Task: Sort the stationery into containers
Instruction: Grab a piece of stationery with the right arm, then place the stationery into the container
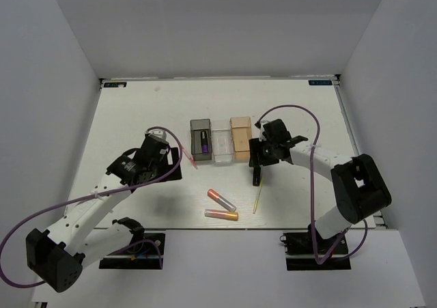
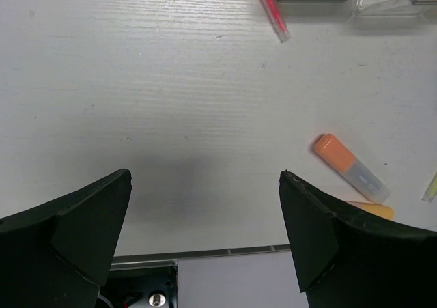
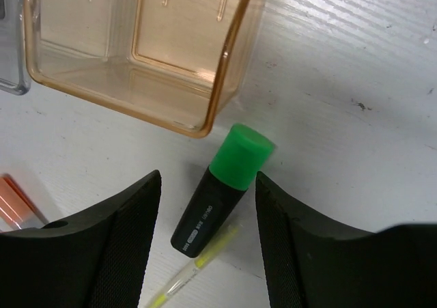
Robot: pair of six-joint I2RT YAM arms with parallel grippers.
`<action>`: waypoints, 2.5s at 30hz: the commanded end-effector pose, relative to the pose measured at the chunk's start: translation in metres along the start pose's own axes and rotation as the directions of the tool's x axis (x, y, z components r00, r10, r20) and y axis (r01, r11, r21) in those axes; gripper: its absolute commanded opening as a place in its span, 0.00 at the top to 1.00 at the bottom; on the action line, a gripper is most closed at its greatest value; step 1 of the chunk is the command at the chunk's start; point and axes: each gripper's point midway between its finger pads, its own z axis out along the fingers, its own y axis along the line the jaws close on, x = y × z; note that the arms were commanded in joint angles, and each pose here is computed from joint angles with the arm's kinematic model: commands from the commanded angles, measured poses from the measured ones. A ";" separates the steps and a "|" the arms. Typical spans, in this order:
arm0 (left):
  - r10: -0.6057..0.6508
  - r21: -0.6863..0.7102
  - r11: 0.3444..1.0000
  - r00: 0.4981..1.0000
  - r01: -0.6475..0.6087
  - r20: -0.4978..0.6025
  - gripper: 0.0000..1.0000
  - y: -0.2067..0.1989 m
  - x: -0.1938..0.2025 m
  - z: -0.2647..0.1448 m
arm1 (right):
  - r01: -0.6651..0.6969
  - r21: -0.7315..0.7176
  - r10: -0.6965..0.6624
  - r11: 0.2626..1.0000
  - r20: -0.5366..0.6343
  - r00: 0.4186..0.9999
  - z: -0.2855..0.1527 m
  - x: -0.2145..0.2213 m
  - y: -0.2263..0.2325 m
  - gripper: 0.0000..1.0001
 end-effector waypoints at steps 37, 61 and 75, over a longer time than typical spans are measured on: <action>-0.053 0.003 0.999 0.998 0.053 0.034 0.01 0.007 0.007 0.001 | -0.008 0.261 0.033 0.965 -0.090 0.995 0.006 0.056 -0.050 0.81; -0.053 0.026 0.998 0.998 0.052 0.018 0.01 0.002 0.010 0.004 | 0.037 0.095 -0.052 0.995 0.162 0.985 -0.050 -0.035 -0.007 0.87; -0.064 0.033 0.997 0.998 0.063 0.027 0.01 -0.004 0.001 0.003 | 0.174 -0.251 -0.115 0.952 0.236 0.965 -0.049 -0.143 0.109 0.88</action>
